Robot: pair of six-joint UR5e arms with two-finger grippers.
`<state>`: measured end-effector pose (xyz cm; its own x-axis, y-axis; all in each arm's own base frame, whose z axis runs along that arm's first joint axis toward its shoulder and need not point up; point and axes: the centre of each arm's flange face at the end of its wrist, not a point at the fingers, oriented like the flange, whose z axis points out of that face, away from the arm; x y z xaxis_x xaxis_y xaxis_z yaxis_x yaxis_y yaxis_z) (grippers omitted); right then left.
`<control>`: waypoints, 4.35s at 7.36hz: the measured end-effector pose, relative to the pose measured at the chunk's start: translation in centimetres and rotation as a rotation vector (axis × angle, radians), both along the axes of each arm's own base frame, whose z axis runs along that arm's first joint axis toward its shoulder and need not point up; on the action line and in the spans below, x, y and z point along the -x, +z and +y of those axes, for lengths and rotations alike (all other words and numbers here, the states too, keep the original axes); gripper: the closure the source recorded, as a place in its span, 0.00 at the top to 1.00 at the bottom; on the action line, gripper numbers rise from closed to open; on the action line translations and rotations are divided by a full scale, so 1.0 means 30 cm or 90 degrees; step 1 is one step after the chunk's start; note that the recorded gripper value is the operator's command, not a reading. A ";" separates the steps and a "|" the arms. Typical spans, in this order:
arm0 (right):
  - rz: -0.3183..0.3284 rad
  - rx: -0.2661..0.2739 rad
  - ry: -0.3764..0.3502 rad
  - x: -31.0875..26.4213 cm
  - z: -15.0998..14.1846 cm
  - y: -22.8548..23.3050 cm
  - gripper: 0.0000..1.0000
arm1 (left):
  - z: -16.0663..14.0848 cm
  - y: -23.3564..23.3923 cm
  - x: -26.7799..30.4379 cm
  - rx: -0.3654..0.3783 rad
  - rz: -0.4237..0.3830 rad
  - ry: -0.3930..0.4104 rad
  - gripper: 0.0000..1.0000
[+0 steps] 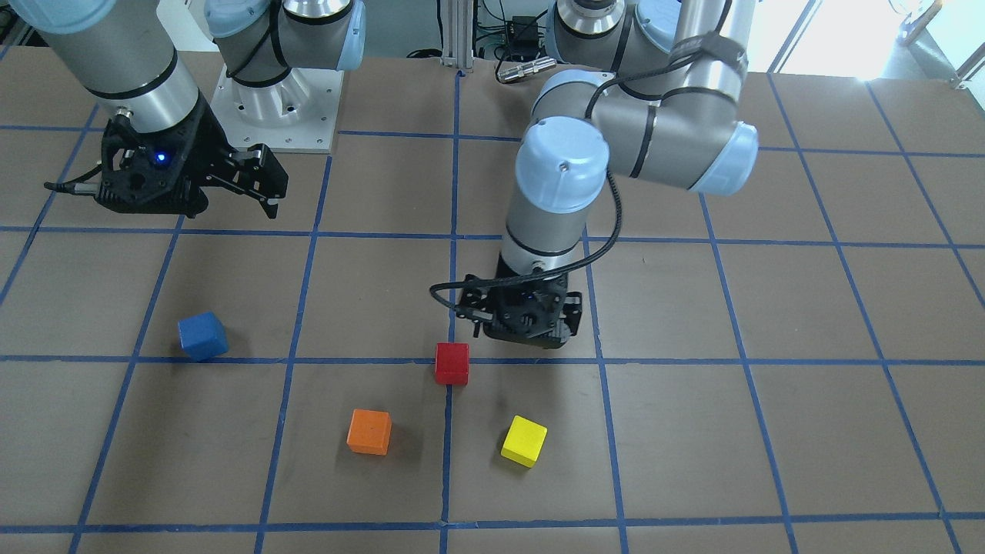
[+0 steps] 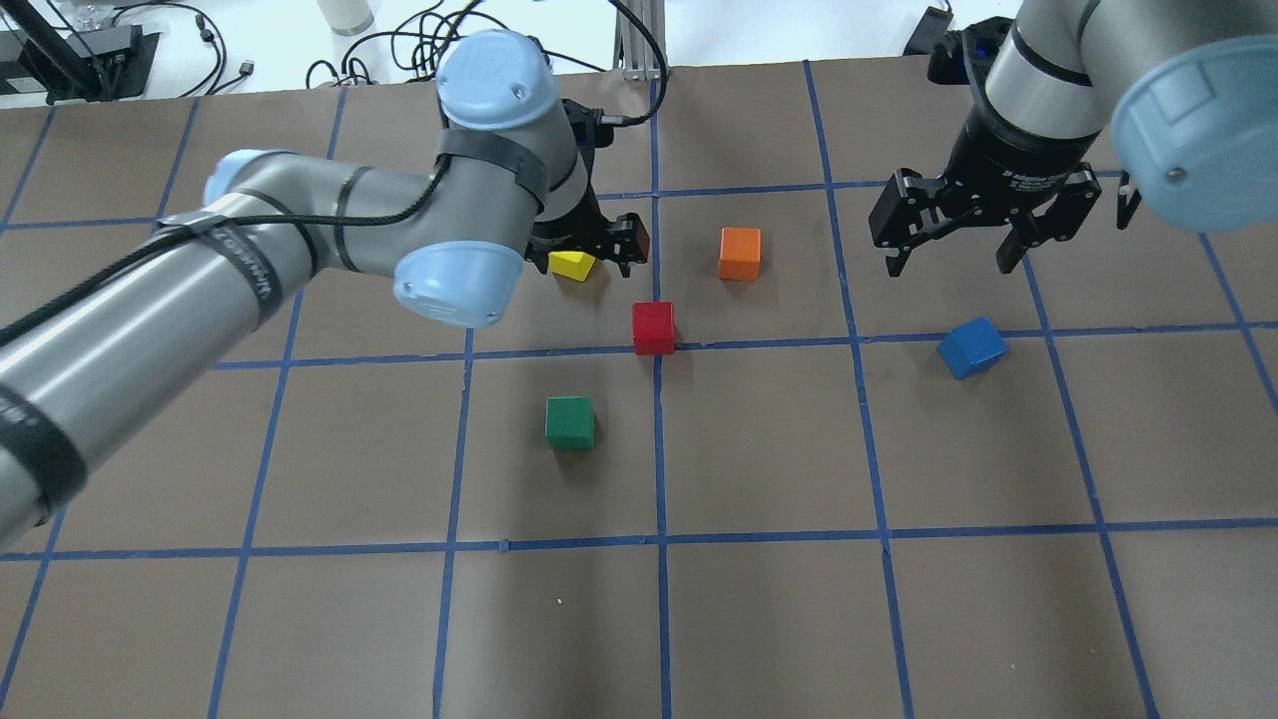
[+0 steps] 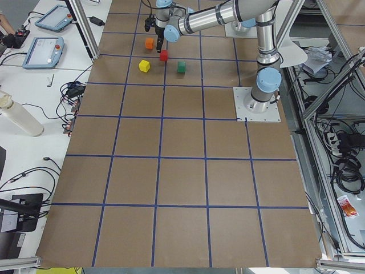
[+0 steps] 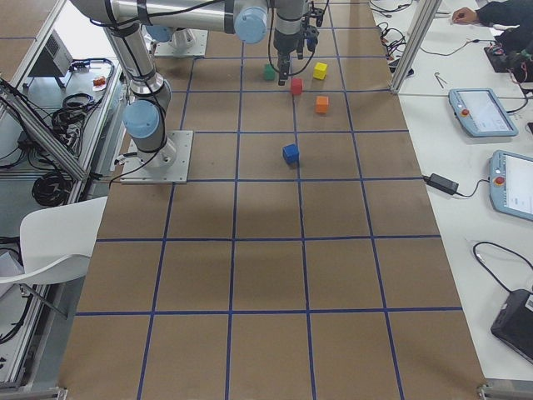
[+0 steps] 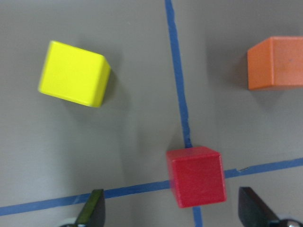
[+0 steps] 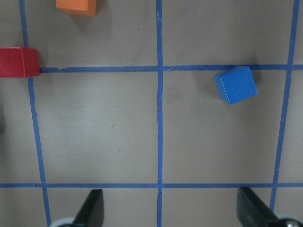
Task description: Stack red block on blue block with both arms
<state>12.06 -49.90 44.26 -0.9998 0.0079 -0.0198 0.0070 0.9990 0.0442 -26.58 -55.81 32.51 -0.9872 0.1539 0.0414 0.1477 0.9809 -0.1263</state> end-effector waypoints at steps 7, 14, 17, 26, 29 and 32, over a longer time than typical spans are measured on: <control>-0.036 0.067 -0.049 -0.574 -0.207 -0.486 1.00 | 0.289 0.554 -0.372 0.018 -0.061 0.022 1.00; -0.027 0.024 0.007 -0.778 -0.184 -0.797 0.71 | 0.251 0.601 -0.485 -0.053 -0.024 0.060 1.00; -0.064 0.039 -0.007 -0.800 -0.196 -0.801 0.00 | 0.176 0.652 -0.472 -0.057 -0.039 0.054 1.00; -0.034 0.001 -0.020 -0.097 -0.229 -0.227 0.00 | 0.198 0.631 -0.454 -0.078 -0.044 0.043 1.00; -0.048 -0.017 0.078 0.249 -0.143 -0.304 0.00 | 0.193 0.624 -0.454 -0.081 -0.045 0.043 1.00; -0.043 0.027 0.158 0.411 -0.110 -0.436 0.00 | 0.187 0.616 -0.454 -0.084 -0.045 0.043 1.00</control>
